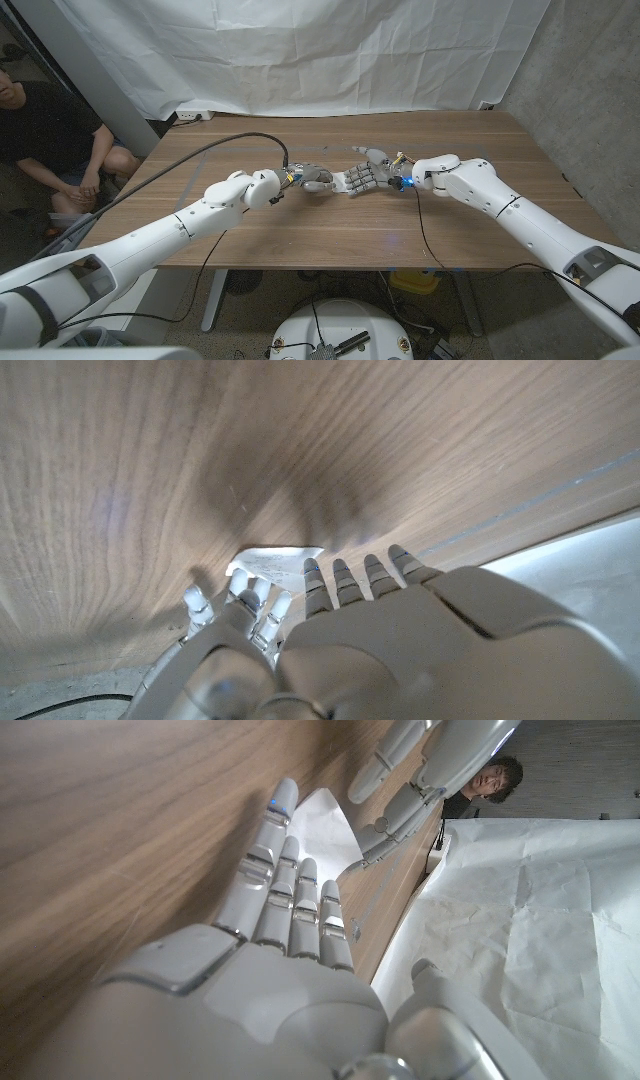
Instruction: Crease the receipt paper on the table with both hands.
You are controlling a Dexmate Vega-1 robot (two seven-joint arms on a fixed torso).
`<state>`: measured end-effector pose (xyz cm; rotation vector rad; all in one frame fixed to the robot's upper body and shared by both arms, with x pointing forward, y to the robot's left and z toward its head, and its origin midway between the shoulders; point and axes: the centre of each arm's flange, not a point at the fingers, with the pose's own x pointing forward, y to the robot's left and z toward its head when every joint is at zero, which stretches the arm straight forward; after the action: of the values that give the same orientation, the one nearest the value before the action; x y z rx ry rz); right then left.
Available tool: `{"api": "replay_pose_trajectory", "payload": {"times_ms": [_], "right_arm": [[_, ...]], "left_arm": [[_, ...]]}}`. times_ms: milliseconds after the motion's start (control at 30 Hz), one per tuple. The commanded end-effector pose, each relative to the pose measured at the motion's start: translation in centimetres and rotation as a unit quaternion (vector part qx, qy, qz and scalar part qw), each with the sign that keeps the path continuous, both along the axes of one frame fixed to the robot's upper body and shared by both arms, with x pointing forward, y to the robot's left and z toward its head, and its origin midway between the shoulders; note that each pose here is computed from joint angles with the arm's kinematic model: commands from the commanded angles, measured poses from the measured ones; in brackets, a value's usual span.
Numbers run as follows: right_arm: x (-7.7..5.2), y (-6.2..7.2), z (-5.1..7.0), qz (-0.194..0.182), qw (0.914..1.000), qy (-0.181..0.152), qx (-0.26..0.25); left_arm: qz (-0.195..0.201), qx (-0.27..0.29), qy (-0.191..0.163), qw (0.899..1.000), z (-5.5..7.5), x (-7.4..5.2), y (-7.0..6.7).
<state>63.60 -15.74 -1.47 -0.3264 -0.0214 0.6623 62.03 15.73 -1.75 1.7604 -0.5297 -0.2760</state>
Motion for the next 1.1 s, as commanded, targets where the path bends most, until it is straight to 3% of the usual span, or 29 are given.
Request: {"api": "replay_pose_trajectory", "payload": {"times_ms": [33, 267, 467, 633, 833, 1100], "right_arm": [[-0.1, 0.3, 0.4, -0.009, 0.9998, -0.002, -0.017], [-0.3, 0.5, 0.3, -0.014, 0.9997, -0.003, -0.018], [-0.4, 0.7, 0.4, -0.014, 0.9997, -0.005, -0.021], [-0.4, 0.9, 0.5, -0.016, 0.9997, -0.009, -0.017], [-0.4, 0.8, 0.5, -0.02, 0.9996, -0.011, -0.016], [-0.2, 0.9, 0.6, -0.021, 0.9996, -0.014, -0.015]], "left_arm": [[-0.001, -0.032, -0.056, 0.998, 2.1, -1.0, 1.5], [-0.018, -0.04, -0.06, 0.997, 2.6, -1.0, 1.7], [-0.044, -0.025, -0.041, 0.998, 2.1, -0.1, 0.6], [-0.073, 0.006, -0.004, 0.997, 1.3, 0.7, -1.1], [-0.081, 0.017, 0.019, 0.996, 0.8, 1.2, -1.7], [-0.077, 0.023, 0.0, 0.997, 0.8, 0.7, -1.5]]}}
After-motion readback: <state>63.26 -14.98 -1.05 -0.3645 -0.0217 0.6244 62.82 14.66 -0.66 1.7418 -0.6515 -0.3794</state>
